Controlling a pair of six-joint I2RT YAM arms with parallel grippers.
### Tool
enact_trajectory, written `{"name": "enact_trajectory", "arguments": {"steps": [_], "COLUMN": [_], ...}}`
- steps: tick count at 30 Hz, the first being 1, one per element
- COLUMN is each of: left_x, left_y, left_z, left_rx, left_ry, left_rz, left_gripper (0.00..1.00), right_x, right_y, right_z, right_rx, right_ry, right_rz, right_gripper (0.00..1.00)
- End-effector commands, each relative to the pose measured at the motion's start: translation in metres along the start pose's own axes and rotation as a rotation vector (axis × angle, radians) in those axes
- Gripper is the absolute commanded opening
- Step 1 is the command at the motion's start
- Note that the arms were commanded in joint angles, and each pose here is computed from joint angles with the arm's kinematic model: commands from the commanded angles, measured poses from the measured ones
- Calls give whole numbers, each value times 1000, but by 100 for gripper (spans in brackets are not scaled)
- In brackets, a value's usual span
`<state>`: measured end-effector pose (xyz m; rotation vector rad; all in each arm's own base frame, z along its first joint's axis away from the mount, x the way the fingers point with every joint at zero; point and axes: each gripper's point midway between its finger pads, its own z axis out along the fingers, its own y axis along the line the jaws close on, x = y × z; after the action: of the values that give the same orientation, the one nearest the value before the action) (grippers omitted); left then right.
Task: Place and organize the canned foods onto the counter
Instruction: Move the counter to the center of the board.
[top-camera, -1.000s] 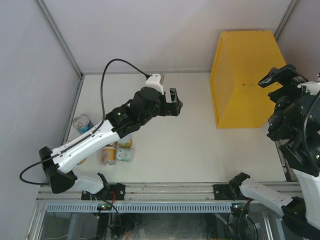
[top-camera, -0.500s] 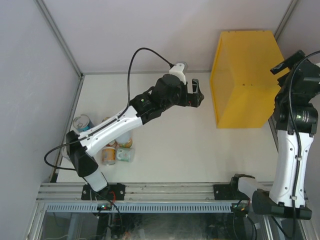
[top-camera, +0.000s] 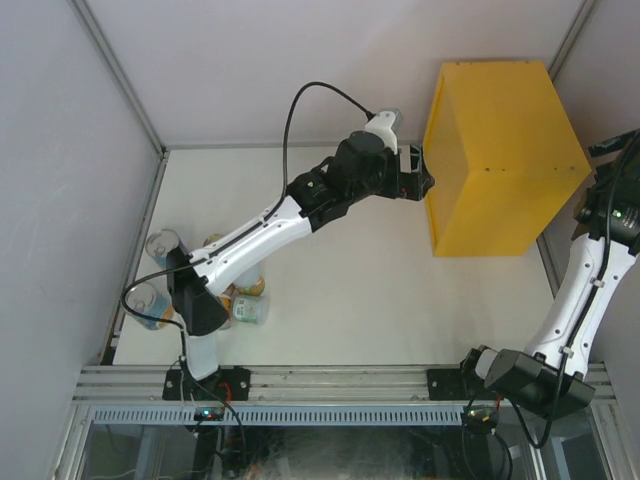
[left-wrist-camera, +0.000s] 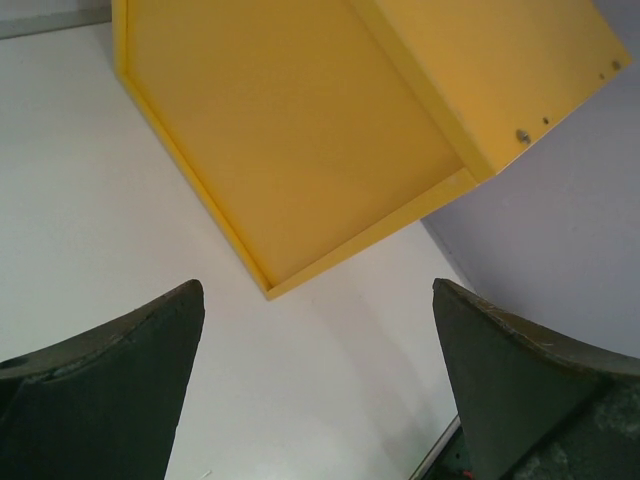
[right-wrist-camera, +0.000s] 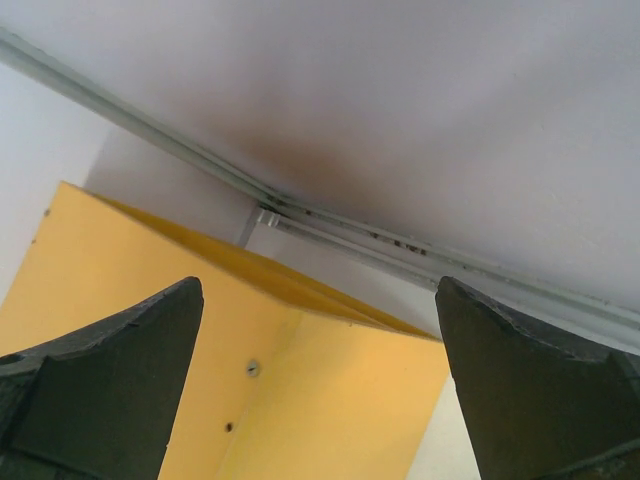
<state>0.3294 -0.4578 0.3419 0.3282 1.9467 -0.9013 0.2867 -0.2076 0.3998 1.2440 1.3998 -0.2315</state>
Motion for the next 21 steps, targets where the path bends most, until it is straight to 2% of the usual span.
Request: {"name": "enact_trajectory", "arguments": {"steps": [1, 10, 21], "left_x": [-37, -34, -44], "left_y": [-26, -7, -3], "left_z": [-1, 22, 47], "left_rx": [90, 68, 171], "left_ry": [-87, -89, -128], "left_rz": [-21, -65, -204], "left_gripper": [99, 99, 98], "right_x": [4, 49, 96], "right_y": [5, -1, 34], "right_z": [15, 55, 69], "right_rx": [-59, -112, -293], "right_ry": [7, 96, 293], "right_rz": [102, 212, 243], "right_gripper": [100, 100, 97]}}
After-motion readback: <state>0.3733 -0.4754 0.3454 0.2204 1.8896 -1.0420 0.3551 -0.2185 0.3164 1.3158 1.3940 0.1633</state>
